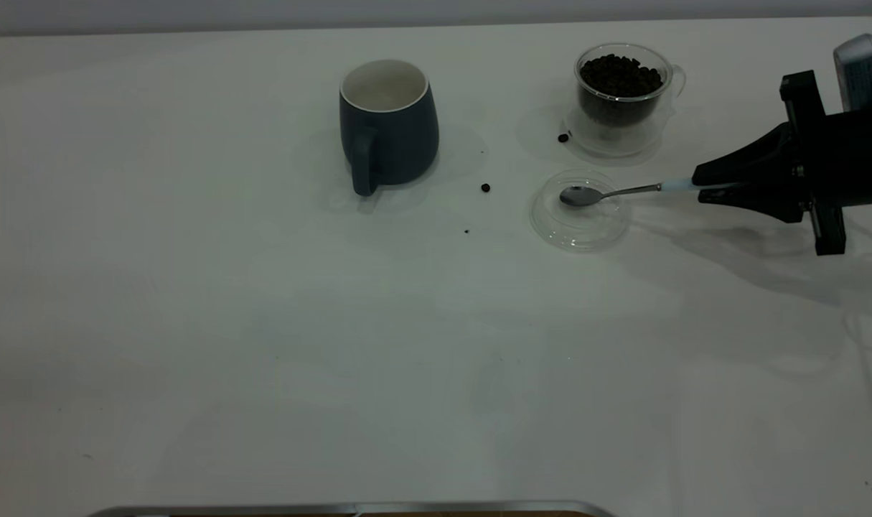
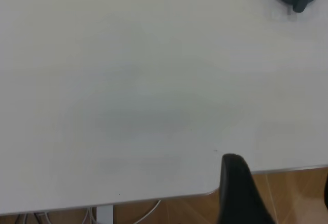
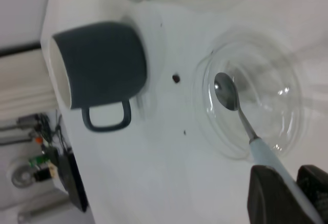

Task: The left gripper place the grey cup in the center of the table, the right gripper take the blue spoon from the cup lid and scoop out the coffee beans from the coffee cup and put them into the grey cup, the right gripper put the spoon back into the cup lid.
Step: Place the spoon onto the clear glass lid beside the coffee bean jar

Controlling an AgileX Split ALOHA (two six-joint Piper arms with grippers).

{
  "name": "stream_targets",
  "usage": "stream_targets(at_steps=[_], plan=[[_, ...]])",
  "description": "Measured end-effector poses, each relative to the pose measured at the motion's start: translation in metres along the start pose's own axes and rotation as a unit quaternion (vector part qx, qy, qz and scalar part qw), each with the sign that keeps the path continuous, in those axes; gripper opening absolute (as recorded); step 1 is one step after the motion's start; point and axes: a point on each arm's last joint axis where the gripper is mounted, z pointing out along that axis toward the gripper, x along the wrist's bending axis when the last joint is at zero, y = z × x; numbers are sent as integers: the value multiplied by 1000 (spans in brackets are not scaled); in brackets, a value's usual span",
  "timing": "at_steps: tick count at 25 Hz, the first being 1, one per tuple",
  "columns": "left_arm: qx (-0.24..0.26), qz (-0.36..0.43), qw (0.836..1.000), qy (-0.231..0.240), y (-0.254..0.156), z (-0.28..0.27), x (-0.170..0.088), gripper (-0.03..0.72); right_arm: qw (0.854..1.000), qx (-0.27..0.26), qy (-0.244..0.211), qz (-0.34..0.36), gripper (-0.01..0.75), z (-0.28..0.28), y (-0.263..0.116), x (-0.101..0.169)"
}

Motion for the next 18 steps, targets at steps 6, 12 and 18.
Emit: stream_targets(at_steps=[6, 12, 18], plan=[[0, -1, 1000, 0, 0, 0, 0, 466, 1000, -4, 8, 26, 115, 6, -2, -10], [0, -1, 1000, 0, 0, 0, 0, 466, 1000, 0, 10, 28, 115, 10, -4, -10], [0, 0, 1000, 0, 0, 0, 0, 466, 1000, 5, 11, 21, 115, 16, -7, -6]])
